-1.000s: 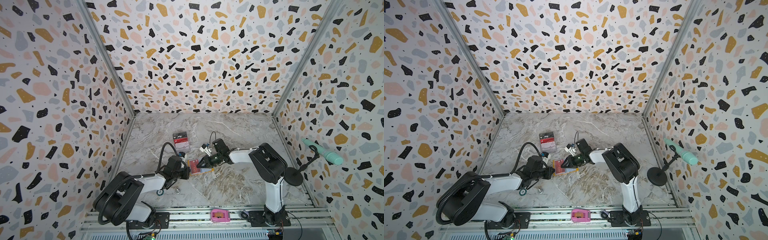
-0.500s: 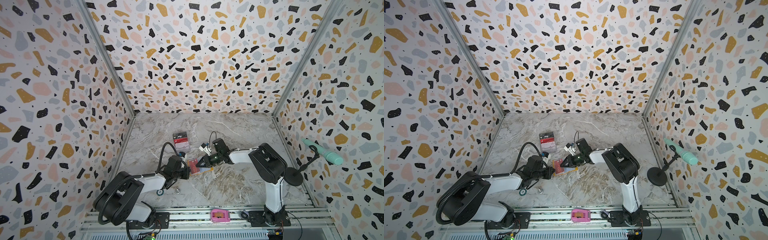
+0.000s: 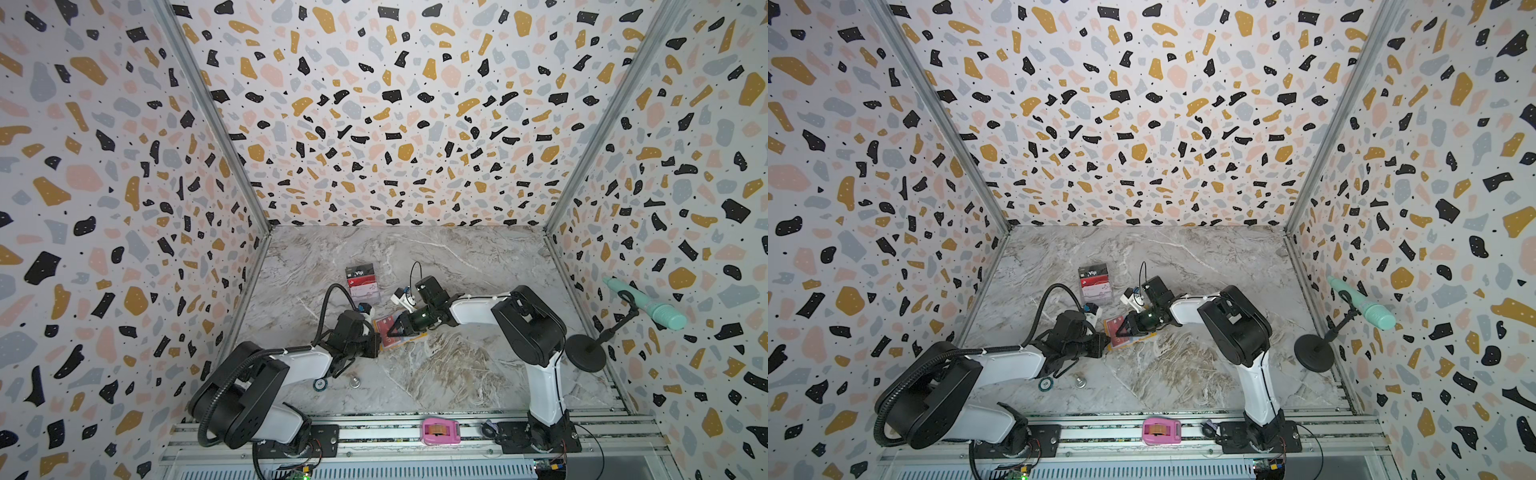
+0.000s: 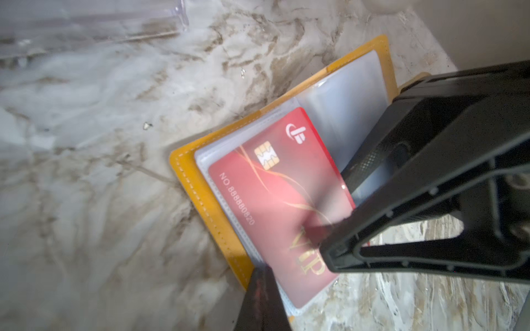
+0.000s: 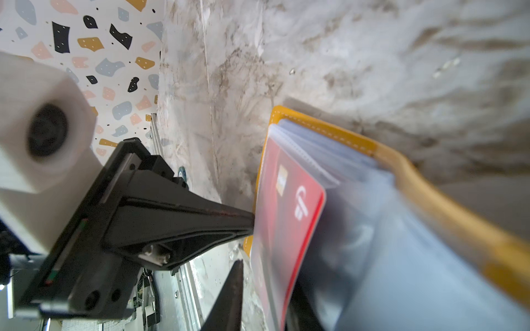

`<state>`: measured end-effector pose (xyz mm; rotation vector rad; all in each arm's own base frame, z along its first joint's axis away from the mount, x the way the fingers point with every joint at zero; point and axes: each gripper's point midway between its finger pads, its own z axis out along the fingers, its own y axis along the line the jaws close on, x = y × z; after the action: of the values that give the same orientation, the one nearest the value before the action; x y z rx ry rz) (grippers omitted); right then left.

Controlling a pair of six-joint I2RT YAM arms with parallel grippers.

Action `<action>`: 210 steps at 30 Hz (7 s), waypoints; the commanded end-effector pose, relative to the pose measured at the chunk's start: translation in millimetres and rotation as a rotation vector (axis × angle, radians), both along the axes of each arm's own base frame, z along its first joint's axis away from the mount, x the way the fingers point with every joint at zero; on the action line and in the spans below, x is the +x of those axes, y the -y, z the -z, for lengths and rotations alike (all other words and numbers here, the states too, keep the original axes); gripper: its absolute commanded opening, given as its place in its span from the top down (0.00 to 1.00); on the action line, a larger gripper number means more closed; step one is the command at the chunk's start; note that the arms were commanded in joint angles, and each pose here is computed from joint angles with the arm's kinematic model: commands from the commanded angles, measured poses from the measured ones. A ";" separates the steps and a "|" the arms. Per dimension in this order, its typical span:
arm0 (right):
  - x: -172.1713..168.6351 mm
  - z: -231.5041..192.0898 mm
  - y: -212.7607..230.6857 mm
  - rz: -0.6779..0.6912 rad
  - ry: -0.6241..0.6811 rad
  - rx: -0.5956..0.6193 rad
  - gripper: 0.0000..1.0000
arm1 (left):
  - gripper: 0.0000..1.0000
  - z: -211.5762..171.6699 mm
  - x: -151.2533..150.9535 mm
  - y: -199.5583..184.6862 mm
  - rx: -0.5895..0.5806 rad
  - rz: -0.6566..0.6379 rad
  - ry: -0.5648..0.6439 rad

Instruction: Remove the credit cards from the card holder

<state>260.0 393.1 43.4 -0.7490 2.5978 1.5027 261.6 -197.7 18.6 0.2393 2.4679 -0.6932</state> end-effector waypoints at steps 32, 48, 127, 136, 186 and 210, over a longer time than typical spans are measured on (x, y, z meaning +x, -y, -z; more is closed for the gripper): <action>-2.1 -40.7 27.6 0.024 -0.025 0.211 0.81 | 1.00 47.5 -30.2 -28.9 0.170 -0.033 -0.166; 4.4 -36.6 47.6 0.080 -0.028 0.197 0.84 | 1.00 47.2 -28.4 -27.9 0.166 -0.042 -0.166; -81.8 -178.8 73.8 -0.411 0.523 0.559 1.00 | 0.52 -239.2 -67.9 65.4 -0.585 0.566 0.405; -80.8 -175.7 71.6 -0.411 0.515 0.551 1.00 | 0.72 -240.1 -69.2 66.4 -0.600 0.570 0.385; -44.2 -223.6 79.3 0.216 0.609 0.712 0.38 | 1.00 -287.0 -26.6 34.0 -0.791 0.132 0.456; -44.4 -267.9 48.1 0.288 0.562 0.932 0.65 | 1.00 -304.6 -35.5 9.9 -0.898 0.051 0.586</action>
<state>220.3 343.8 282.1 -0.5212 1.4264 1.7469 230.8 -211.2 308.1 0.1065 1.5144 -1.4193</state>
